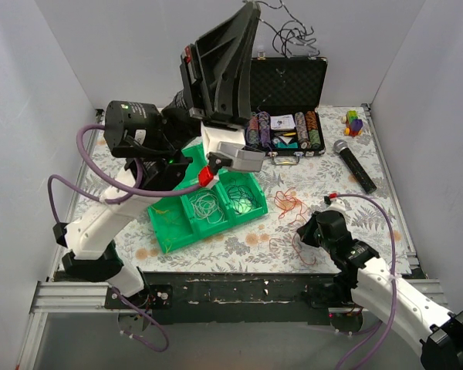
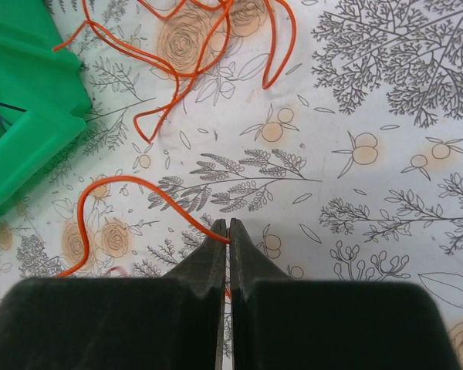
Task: Untangle the cables
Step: Untie the cable, then place the cable in the bin.
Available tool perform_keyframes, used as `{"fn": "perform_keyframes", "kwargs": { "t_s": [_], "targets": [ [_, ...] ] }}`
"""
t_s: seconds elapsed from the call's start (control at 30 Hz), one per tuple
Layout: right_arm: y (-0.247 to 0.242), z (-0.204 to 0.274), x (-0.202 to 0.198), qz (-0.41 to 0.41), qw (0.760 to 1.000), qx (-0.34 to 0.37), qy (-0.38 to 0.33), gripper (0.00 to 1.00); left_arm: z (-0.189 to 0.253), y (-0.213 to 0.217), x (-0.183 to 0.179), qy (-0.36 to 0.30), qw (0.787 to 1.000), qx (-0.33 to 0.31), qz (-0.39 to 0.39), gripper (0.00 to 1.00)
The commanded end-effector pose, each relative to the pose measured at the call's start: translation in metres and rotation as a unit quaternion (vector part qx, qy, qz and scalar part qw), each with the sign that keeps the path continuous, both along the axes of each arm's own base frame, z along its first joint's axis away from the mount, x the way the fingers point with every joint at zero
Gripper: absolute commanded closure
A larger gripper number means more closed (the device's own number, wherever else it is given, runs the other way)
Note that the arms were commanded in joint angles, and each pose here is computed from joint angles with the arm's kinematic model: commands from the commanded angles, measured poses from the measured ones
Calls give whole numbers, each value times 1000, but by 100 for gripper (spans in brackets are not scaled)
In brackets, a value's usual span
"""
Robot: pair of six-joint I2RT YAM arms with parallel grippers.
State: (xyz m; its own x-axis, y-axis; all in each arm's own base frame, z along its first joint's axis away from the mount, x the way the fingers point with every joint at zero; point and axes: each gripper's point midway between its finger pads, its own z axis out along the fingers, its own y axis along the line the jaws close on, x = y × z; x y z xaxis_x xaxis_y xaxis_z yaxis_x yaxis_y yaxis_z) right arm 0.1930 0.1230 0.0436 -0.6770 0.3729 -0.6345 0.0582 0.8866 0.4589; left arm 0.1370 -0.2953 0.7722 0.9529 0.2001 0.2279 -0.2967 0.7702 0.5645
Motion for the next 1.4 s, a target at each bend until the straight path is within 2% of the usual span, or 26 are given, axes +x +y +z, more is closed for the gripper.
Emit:
{"fn": "perform_keyframes", "kwargs": {
  "t_s": [0.0, 0.13, 0.27, 0.3, 0.33, 0.4, 0.47, 0.73, 0.9, 1.0, 1.07, 1.17, 1.23, 1.37],
  "targets": [
    [-6, -6, -1, -21, 1000, -9, 14, 99, 23, 13, 4, -14, 998, -40, 40, 100],
    [5, 13, 7, 6, 1000, 5, -17, 99, -8, 6, 20, 55, 998, 0, 32, 100],
    [17, 66, 25, 44, 995, 8, -92, 99, -72, -8, 31, 109, 992, 57, 20, 100],
    [22, 81, 28, 57, 992, 13, -113, 92, -84, -7, 31, 117, 991, 66, 21, 100],
    [28, 99, 30, 77, 987, 20, -139, 81, -100, -9, 34, 131, 988, 75, 21, 100],
    [37, 128, 32, 106, 976, 34, -186, 64, -127, -12, 39, 159, 983, 94, 17, 100],
    [42, 148, 32, 127, 967, 37, -217, 53, -155, -17, 46, 185, 976, 115, 19, 100],
    [38, 194, 26, 144, 944, 35, -295, 32, -194, -26, 49, 210, 967, 145, 11, 100],
    [41, 188, 29, 150, 950, 23, -274, 31, -210, -22, 69, 267, 955, 129, 31, 100],
    [44, 175, 28, 159, 953, 24, -257, 30, -224, -7, 103, 366, 926, 75, 54, 100],
    [43, 168, 27, 157, 955, 24, -252, 30, -242, 8, 130, 434, 898, 45, 61, 100],
    [41, 160, 25, 154, 956, 25, -248, 30, -281, 41, 179, 547, 833, 6, 78, 100],
    [39, 156, 24, 151, 957, 24, -247, 30, -310, 63, 198, 580, 808, -4, 99, 100],
    [37, 150, 22, 147, 960, 21, -238, 30, -366, 94, 216, 611, 781, -6, 127, 100]
  ]
}}
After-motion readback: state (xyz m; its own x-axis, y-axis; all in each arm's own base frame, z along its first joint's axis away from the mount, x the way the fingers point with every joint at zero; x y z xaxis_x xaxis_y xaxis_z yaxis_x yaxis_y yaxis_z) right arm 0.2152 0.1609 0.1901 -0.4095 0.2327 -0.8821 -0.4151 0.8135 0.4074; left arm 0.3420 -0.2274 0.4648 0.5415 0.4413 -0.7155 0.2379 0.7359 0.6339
